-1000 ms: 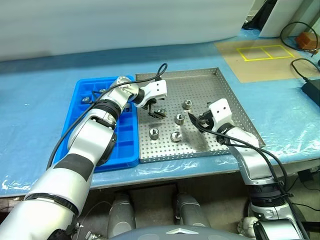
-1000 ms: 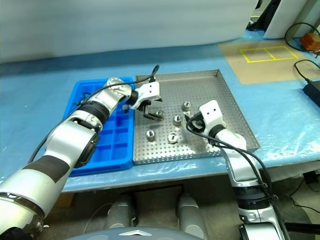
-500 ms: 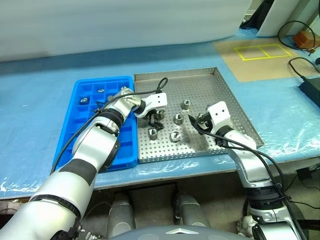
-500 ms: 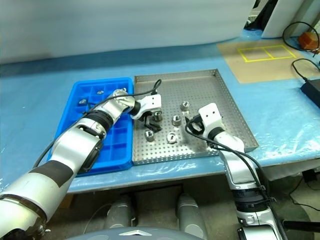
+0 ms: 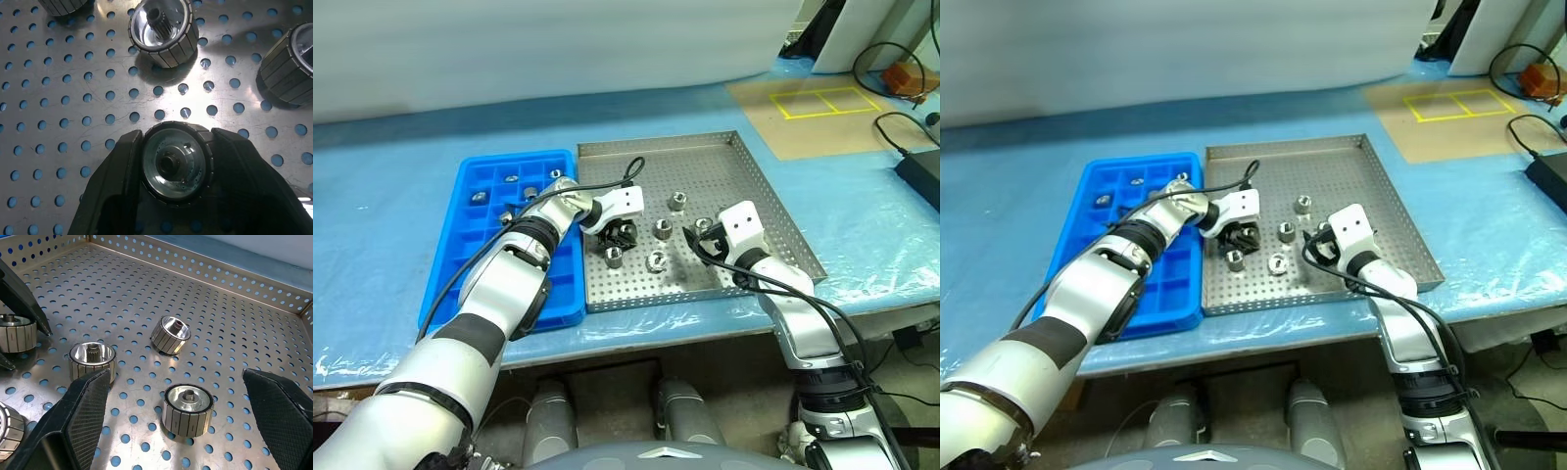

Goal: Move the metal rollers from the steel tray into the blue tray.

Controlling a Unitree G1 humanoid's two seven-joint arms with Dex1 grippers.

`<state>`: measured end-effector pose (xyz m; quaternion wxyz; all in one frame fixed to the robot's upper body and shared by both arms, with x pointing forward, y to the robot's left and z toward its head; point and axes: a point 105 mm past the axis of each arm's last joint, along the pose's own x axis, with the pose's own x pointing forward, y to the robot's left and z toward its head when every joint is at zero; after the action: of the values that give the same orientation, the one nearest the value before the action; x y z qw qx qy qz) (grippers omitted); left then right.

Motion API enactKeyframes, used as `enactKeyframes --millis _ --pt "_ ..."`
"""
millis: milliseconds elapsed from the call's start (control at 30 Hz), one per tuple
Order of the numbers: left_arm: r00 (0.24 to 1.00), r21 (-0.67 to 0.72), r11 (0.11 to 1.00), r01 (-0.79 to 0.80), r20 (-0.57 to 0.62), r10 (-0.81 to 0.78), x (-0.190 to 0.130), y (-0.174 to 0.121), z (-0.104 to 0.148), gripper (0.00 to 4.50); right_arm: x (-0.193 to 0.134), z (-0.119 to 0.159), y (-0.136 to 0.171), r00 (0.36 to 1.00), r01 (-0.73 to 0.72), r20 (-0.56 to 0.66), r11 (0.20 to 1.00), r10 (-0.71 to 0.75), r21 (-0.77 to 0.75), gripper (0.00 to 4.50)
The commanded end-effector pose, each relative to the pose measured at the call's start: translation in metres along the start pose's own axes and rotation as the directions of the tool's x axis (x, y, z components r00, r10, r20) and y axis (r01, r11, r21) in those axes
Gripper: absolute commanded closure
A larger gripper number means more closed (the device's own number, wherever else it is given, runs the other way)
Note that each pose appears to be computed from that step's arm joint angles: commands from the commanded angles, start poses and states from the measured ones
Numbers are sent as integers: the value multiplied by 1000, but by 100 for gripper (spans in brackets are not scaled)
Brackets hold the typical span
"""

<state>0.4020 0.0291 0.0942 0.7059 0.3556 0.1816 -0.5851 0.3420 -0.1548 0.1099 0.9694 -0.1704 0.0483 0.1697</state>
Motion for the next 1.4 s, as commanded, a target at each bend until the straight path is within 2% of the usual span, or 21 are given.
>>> enactKeyframes --millis 33,167,300,467,600,700,767,867,1033,1167,1400 --pt "999 5 999 -39 -19 39 -3 4 -6 261 -2 15 1 998 8 56 1000 -7 -18 0" --pt "995 -21 996 -86 43 87 -7 12 4 261 -1 15 2 998 4 56 1000 -3 -18 0" --pt "962 -94 995 -31 267 55 -23 16 32 261 1 15 5 998 -7 56 1000 8 -18 0" --pt "923 -132 987 91 383 -34 -42 10 34 261 4 15 8 998 -22 56 999 23 -24 0" --pt "908 -120 988 93 418 -34 -57 13 34 261 7 18 8 997 -35 62 999 37 -31 0" --pt "869 -106 994 38 495 20 -92 23 37 261 9 25 9 994 -61 84 998 63 -16 0" --pt "861 -106 994 -13 505 65 -116 26 30 261 8 40 17 982 -140 128 990 137 9 0" --pt "858 -137 986 -96 491 152 -148 25 13 261 4 66 35 934 -304 203 953 294 19 0" --pt "839 -226 943 -243 440 321 -189 9 -11 261 7 101 67 807 -532 247 842 537 -91 0" --pt "821 -305 899 -315 388 420 -200 -11 -25 261 21 116 86 727 -619 250 768 640 -167 0" --pt "752 -476 758 -446 260 606 -217 -43 -58 261 33 140 134 543 -758 262 600 798 -256 0"
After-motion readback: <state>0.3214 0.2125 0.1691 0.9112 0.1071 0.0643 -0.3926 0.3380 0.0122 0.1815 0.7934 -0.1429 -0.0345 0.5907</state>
